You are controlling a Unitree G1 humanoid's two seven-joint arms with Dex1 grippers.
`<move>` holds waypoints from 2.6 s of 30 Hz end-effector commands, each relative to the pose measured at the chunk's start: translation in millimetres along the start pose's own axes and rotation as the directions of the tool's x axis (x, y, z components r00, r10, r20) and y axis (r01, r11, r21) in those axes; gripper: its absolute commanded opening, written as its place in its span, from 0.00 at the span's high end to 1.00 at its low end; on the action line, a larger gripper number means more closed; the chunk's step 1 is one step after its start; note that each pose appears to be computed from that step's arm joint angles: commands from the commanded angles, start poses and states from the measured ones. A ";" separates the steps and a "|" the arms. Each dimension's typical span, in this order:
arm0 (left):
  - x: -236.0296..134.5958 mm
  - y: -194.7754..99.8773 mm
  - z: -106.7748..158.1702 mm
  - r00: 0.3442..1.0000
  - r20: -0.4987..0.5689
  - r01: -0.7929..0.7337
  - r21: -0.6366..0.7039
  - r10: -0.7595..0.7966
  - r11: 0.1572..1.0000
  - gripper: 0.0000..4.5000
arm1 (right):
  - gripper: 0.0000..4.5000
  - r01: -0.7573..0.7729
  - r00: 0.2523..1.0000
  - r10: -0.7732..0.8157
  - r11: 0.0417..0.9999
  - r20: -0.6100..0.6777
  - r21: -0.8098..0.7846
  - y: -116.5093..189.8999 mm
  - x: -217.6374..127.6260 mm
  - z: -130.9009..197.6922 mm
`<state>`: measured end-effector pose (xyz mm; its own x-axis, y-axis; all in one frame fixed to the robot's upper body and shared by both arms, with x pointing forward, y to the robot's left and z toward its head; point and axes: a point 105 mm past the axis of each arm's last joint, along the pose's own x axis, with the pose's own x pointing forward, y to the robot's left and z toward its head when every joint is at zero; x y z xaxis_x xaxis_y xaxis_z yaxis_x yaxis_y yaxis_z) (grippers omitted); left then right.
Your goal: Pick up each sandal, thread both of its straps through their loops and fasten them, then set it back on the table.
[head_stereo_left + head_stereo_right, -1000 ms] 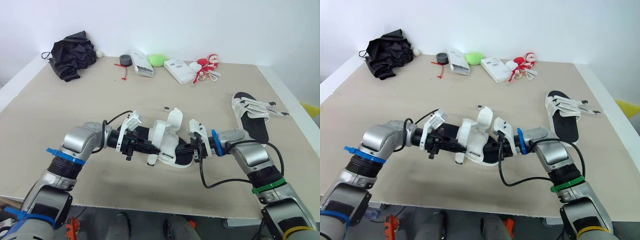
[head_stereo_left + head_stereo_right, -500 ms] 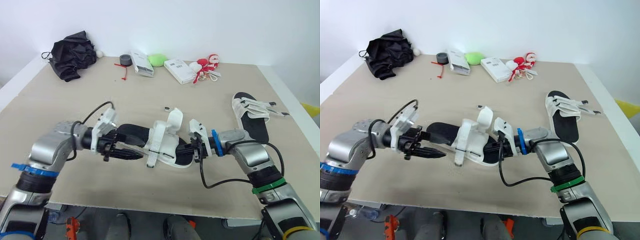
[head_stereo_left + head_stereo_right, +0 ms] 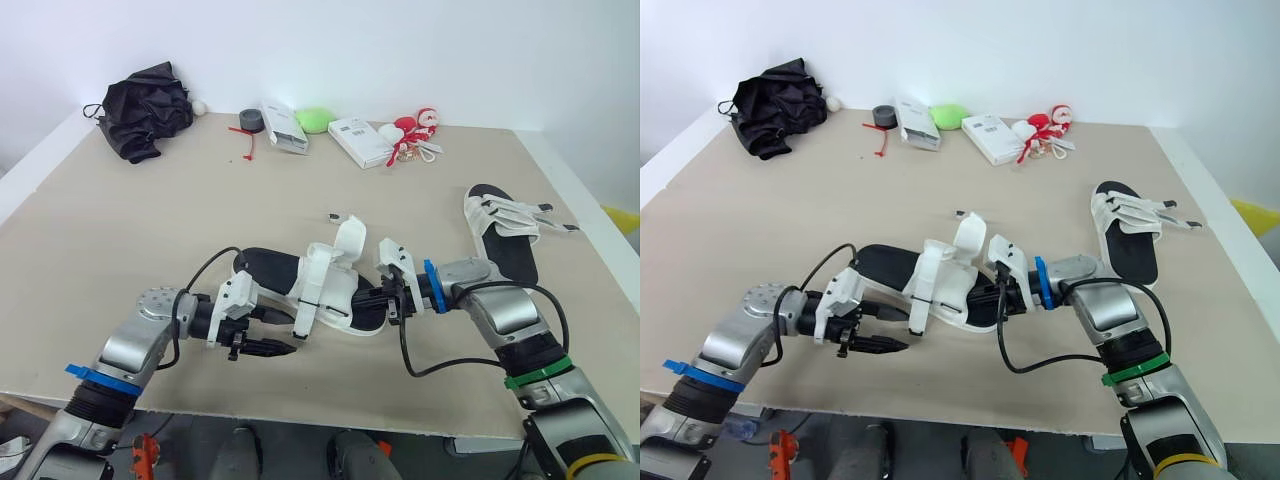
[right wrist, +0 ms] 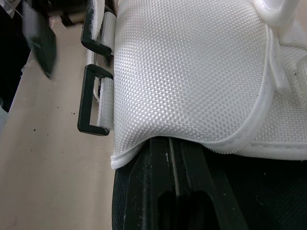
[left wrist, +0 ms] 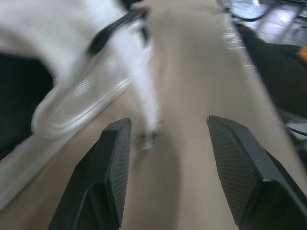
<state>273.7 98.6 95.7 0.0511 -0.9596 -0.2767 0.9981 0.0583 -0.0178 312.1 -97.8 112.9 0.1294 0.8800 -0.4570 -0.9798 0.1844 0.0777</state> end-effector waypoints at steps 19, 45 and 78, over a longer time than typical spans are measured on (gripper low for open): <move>2.6 -22.5 5.9 0.989 0.014 0.146 -0.079 -0.145 0.986 0.99 | 1.00 0.011 0.998 -0.007 0.998 -0.068 0.062 0.9 4.6 -21.7; 7.5 47.4 104.8 0.933 0.337 0.110 -0.594 0.122 0.797 0.99 | 1.00 0.013 0.998 -0.009 0.998 -0.070 0.054 -3.2 5.2 -18.9; 25.3 95.4 71.6 0.911 0.283 0.095 -0.853 0.301 0.513 0.99 | 1.00 0.020 0.998 -0.017 0.998 -0.063 0.059 -1.4 5.5 -21.0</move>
<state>361.2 51.8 160.8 0.2923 -0.9553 0.0441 0.4933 0.1111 -0.8627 315.1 -97.3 112.6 0.1443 0.8790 -0.4545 -0.9772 0.1990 0.0746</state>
